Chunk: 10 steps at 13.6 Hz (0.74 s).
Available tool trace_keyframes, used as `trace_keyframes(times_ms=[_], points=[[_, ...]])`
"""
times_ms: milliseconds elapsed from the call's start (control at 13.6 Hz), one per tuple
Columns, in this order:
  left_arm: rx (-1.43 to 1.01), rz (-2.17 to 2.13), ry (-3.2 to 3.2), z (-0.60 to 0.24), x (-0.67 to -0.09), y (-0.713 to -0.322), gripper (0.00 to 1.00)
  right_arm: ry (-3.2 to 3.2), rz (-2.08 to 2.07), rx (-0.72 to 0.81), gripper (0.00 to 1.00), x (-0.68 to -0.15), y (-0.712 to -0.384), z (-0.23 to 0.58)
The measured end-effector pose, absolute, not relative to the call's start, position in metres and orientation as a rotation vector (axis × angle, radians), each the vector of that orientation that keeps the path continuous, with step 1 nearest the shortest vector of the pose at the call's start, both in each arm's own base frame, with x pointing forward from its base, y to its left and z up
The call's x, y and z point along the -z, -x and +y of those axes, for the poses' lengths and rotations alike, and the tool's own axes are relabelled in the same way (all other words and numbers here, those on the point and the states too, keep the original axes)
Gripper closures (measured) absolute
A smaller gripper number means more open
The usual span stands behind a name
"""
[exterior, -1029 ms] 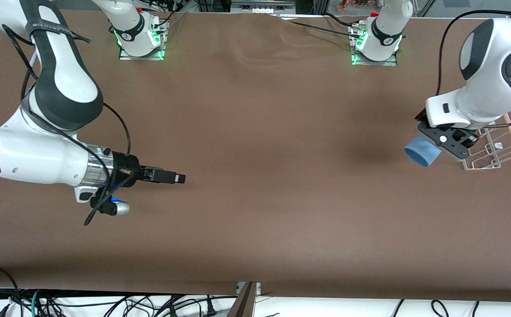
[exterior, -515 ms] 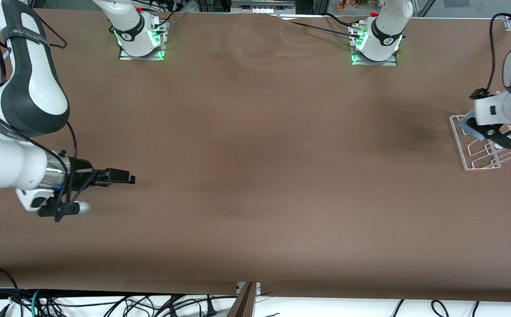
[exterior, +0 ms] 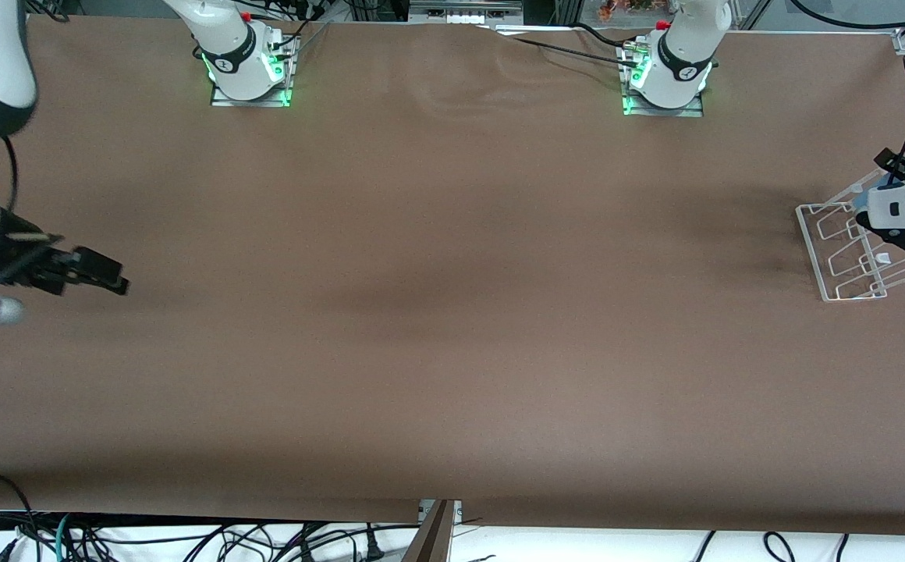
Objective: Transfer cup to left arm and place on rack
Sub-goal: 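Hang the cup upside down on a rack peg with the left gripper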
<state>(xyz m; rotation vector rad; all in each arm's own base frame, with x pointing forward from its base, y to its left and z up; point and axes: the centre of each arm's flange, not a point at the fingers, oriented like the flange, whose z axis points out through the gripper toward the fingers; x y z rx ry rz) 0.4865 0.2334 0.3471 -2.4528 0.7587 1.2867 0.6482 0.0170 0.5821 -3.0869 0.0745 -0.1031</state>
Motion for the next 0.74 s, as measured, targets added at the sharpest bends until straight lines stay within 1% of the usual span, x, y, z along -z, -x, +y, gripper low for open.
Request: trace_keyframes(times_ms=[147,294,515,735], points=[[-1.381,0.722,2.442,0.236,-0.345,-0.477,0.38,3.116,0.105,0.081,0.00,-0.587,-0.626,0.006],[-1.451,0.689,2.431,0.236,-0.344,-0.469,0.38,3.176,0.084,0.044,0.00,-0.579,-0.612,0.007],[-1.501,0.652,2.426,0.240,-0.332,-0.456,0.38,3.217,-0.064,0.016,0.00,-0.568,-0.610,0.017],[-1.514,0.625,2.426,0.242,-0.321,-0.453,0.38,3.216,-0.123,0.025,0.00,-0.569,-0.610,0.016]])
